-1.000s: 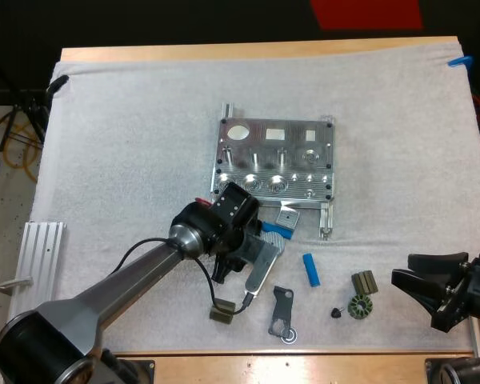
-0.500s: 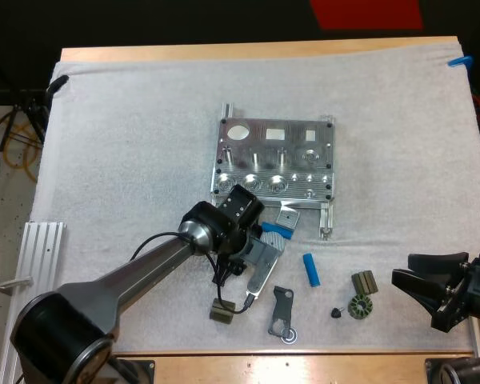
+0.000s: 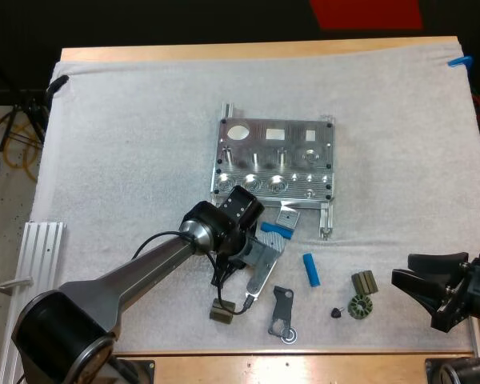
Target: Load cells from right to left
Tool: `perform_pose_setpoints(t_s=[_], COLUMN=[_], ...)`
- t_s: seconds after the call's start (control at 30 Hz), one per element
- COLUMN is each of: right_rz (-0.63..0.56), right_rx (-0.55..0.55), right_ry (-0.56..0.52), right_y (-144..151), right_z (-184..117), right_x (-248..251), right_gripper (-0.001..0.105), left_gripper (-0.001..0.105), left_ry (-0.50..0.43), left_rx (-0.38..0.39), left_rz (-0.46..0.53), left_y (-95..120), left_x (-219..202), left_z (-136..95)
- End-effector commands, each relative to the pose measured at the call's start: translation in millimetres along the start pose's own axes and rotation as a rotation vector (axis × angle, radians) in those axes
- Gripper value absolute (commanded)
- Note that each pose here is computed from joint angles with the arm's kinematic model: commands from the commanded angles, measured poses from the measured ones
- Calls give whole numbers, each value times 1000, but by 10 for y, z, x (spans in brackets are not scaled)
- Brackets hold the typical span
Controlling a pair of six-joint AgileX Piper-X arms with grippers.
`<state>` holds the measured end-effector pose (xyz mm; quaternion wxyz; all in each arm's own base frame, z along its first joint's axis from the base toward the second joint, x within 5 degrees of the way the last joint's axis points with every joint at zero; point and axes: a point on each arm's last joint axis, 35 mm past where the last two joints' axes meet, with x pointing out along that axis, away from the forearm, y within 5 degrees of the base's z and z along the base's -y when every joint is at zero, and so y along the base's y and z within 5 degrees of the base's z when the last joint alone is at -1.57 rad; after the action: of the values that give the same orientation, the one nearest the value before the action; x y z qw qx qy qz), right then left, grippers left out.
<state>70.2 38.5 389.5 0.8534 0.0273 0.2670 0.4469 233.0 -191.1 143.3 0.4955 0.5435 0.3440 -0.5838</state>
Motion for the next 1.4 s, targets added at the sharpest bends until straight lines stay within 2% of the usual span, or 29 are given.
perform_pose_setpoints(t_s=[0.0,0.07,0.23,0.47,0.67,0.83,0.93,1.07,1.13,1.23,1.37], right_rz=[3,3,3,3,3,4,12,12,12,13,13], right_rx=[-26,-26,-26,-26,-26,-22,-19,-1,62,119,171], right_ry=[-11,-11,-11,-11,-11,-12,-13,-12,-12,-12,-6], right_y=[15,15,15,15,15,15,18,18,18,18,4], right_z=[25,25,25,25,25,25,25,25,25,25,30], right_x=[-17,-17,-17,-17,-17,-17,-17,-17,-17,-17,-3], right_gripper=[47,47,47,47,47,47,47,47,47,47,47], left_gripper=[0,0,0,0,0,0,0,0,0,0,0], left_ry=[26,46,89,76,40,-50,-111,-180,-229,-299,-367], left_rx=[-19,-44,-214,-307,-354,-411,-441,-440,-431,-456,-452], left_rz=[-17,-10,29,52,8,-31,-11,41,66,83,104], left_y=[-13,-12,-10,-79,-235,-390,-458,-542,-613,-692,-779], left_x=[1,1,-58,-336,-630,-917,-1093,-1313,-1454,-1600,-1744], left_z=[-21,-28,-41,-37,-45,-38,-31,-30,-34,-33,-38])
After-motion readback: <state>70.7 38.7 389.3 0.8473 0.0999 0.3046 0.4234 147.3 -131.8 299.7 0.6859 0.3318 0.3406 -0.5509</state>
